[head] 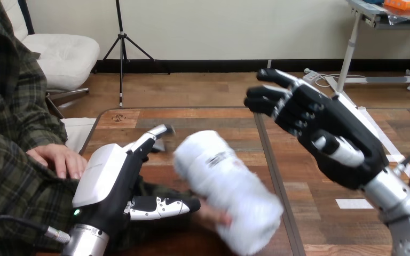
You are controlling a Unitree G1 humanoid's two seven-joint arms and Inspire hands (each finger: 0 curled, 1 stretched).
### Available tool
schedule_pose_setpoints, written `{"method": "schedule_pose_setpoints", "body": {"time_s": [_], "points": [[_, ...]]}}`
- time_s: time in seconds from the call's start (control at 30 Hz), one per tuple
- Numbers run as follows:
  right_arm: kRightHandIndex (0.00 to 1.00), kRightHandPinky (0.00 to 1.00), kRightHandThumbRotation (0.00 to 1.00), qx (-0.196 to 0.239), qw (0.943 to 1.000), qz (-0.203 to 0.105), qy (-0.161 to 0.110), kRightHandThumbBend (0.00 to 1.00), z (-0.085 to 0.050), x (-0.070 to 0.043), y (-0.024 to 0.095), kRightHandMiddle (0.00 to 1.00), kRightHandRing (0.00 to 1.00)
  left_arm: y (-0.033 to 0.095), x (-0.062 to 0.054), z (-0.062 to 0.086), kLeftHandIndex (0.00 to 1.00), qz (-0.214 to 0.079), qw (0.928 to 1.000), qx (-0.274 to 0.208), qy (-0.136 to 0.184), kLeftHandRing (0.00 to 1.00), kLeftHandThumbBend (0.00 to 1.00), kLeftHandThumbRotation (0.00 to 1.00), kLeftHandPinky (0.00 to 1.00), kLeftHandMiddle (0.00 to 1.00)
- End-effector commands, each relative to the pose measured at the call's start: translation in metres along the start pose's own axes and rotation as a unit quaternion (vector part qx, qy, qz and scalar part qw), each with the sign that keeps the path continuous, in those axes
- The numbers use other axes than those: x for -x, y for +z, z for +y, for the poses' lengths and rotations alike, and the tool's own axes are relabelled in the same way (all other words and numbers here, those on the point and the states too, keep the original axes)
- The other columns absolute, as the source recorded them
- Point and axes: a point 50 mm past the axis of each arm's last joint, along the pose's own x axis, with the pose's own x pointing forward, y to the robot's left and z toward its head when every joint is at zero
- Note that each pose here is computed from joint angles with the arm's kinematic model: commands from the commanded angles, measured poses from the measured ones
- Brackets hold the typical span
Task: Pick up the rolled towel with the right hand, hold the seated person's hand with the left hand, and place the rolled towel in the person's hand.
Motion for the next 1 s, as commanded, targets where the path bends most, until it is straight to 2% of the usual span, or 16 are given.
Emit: {"method": "schedule_pose_setpoints", "body": {"time_s": [0.0,0.17,0.43,0.6,0.97], "points": [[0.86,0.90,0.52,0.017,0.9996,-0.020,0.003,1.00,-0.003,0.000,0.011,0.82,0.83,0.015,-0.007,0.012,0.93,-0.030,0.9988,0.000,0.039,0.87,1.00,0.40,0.79,0.90],[0.86,0.90,0.53,0.020,0.9997,-0.011,0.001,1.00,-0.002,0.007,0.005,0.82,0.83,0.017,-0.002,0.011,0.95,-0.026,0.9990,0.002,0.036,0.92,1.00,0.40,0.86,0.93],[0.87,0.90,0.54,0.029,0.9996,0.003,-0.002,1.00,-0.001,0.014,0.000,0.82,0.83,0.022,0.007,0.008,0.97,-0.024,0.9992,0.015,0.030,0.95,1.00,0.40,0.92,0.96],[0.87,0.90,0.54,0.031,0.9995,0.005,-0.004,1.00,0.000,0.016,-0.001,0.82,0.83,0.025,0.011,0.008,0.97,-0.022,0.9992,0.025,0.023,0.96,1.00,0.40,0.93,0.97],[0.87,0.90,0.52,0.031,0.9995,0.012,0.000,1.00,0.000,0.022,-0.002,0.82,0.84,0.031,0.019,0.008,0.98,-0.035,0.9984,0.037,0.023,0.97,1.00,0.43,0.94,0.98]]}}
